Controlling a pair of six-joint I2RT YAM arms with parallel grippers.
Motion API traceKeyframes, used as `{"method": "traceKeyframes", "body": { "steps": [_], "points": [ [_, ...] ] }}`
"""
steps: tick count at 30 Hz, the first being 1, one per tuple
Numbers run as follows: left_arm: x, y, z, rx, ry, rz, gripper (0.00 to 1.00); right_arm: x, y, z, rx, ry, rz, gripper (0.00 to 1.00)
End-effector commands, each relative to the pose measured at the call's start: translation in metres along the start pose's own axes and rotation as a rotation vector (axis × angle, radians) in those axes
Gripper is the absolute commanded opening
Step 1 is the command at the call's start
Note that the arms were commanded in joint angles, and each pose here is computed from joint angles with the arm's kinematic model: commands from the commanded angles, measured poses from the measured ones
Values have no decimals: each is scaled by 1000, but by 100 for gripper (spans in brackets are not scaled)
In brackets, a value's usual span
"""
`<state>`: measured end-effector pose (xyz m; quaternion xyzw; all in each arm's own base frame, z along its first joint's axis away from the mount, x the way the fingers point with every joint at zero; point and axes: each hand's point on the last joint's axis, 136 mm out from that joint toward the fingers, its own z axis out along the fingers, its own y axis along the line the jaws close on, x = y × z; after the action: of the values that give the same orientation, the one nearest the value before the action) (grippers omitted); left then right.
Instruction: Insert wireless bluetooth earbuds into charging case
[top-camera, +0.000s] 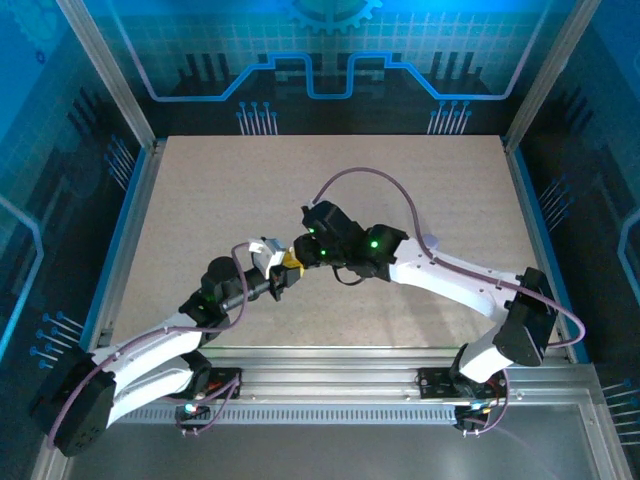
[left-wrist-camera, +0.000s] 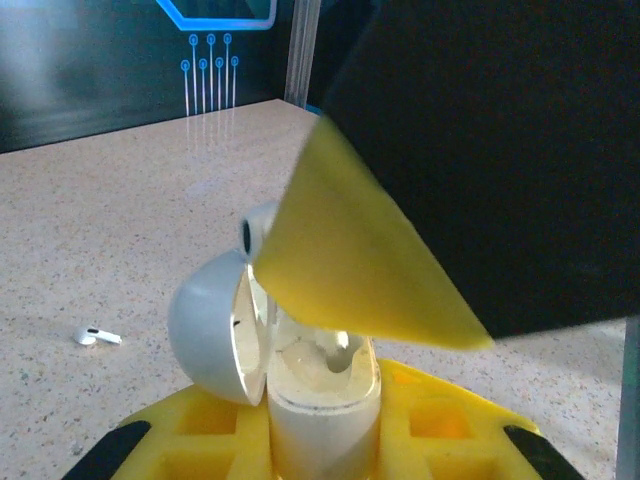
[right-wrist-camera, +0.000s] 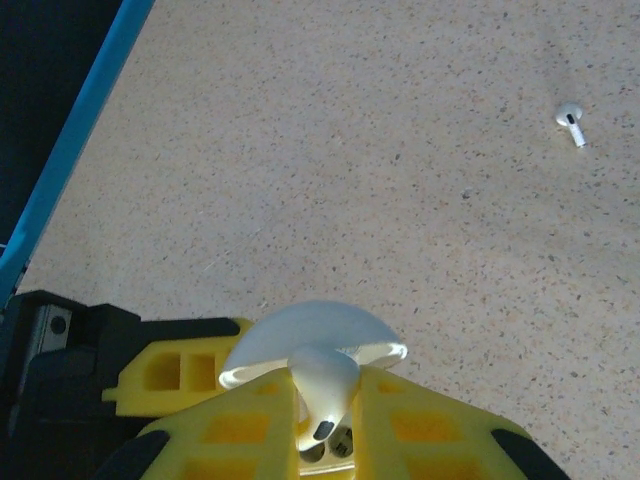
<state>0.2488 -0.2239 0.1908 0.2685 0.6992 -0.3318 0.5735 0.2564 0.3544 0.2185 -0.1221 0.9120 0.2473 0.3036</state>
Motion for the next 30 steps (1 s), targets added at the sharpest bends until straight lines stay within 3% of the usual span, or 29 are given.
{"method": "traceKeyframes", "body": {
  "steps": [1, 30],
  "points": [
    [-34, -11, -2, 45, -106, 24, 17, 6, 5, -3, -15, 2, -31, 18],
    [-41, -19, -3, 85, -113, 30, 17, 18, 24, -2, -109, 26, -175, 22]
  ]
}}
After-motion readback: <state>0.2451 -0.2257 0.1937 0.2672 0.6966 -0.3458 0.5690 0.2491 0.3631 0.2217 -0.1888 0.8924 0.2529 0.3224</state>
